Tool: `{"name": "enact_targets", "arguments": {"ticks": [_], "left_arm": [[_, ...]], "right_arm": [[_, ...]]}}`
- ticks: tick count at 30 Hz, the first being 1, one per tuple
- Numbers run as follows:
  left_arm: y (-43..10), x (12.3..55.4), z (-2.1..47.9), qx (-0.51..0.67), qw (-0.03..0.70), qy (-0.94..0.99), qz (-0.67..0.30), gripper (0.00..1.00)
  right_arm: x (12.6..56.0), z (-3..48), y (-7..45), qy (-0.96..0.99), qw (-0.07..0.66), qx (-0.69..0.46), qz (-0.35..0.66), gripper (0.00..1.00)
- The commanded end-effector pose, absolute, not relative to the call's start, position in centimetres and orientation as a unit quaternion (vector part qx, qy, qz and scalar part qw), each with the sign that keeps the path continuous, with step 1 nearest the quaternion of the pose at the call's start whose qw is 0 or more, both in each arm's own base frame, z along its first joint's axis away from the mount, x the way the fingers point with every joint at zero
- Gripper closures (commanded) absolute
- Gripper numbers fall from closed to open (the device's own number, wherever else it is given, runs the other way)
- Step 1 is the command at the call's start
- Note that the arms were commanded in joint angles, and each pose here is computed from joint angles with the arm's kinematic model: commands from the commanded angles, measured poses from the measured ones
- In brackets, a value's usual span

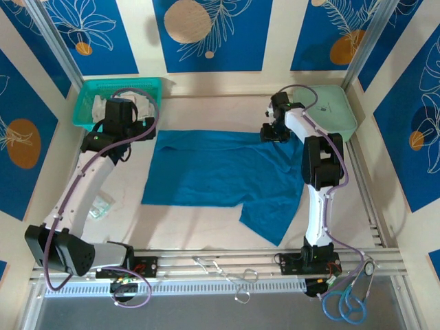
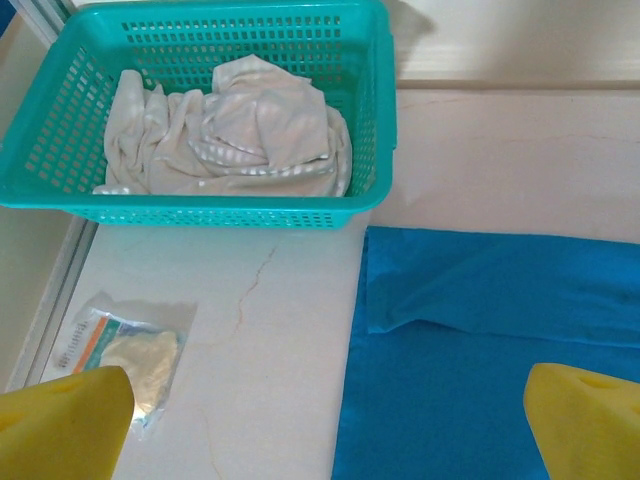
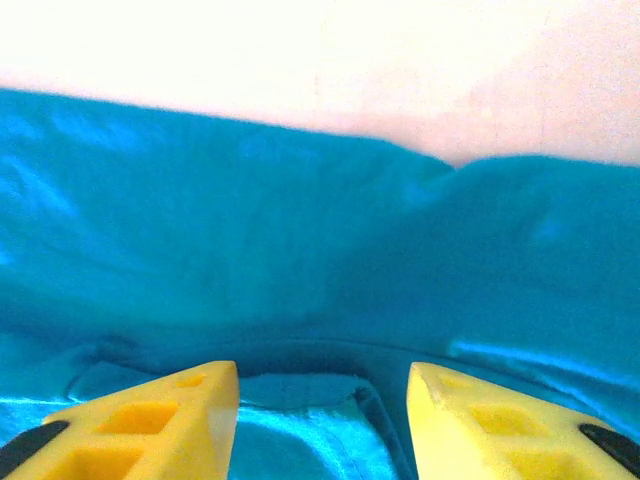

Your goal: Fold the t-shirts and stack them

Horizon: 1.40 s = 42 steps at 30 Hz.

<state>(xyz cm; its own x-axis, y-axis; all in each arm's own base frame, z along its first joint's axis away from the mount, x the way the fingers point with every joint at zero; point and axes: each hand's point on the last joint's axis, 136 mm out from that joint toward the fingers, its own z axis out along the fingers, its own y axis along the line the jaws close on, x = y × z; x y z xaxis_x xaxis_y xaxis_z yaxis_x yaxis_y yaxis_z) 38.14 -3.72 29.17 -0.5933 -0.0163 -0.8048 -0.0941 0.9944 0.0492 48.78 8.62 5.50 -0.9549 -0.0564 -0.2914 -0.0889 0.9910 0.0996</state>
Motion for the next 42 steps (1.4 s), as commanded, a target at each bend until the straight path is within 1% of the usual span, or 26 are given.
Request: {"name": "enact_targets", "arguments": {"ticks": [1, 4, 9, 24, 32, 34, 42], "left_arm": [[-3.7, 37.4, 29.3, -0.033, 0.447, 0.893, 0.033, 0.01], [-3.9, 37.4, 29.4, -0.033, 0.447, 0.893, 0.028, 0.01], [-4.0, 37.3, 29.3, -0.032, 0.446, 0.894, 0.025, 0.01], [-3.8, 36.9, 29.4, -0.031, 0.448, 0.893, 0.026, 0.01], [-4.0, 37.0, 29.4, -0.031, 0.447, 0.894, 0.022, 0.01], [-4.0, 37.0, 29.4, -0.031, 0.447, 0.894, 0.022, 0.01], [-4.1, 37.2, 29.3, -0.029, 0.446, 0.894, 0.019, 0.01]], "right_arm": [[49.0, 5.7, 9.1, 0.985, 0.144, -0.047, 0.078, 0.56], [48.7, 5.6, 9.4, 0.985, 0.139, -0.048, 0.087, 0.61], [48.0, 5.6, 9.5, 0.986, 0.134, -0.045, 0.093, 0.63], [47.7, 5.1, 8.8, 0.988, 0.126, -0.035, 0.083, 0.61], [47.6, 4.7, 8.8, 0.988, 0.119, -0.029, 0.094, 0.59], [47.5, 4.7, 8.9, 0.988, 0.118, -0.028, 0.101, 0.6], [47.0, 5.0, 9.7, 0.984, 0.108, -0.02, 0.141, 0.7]]}}
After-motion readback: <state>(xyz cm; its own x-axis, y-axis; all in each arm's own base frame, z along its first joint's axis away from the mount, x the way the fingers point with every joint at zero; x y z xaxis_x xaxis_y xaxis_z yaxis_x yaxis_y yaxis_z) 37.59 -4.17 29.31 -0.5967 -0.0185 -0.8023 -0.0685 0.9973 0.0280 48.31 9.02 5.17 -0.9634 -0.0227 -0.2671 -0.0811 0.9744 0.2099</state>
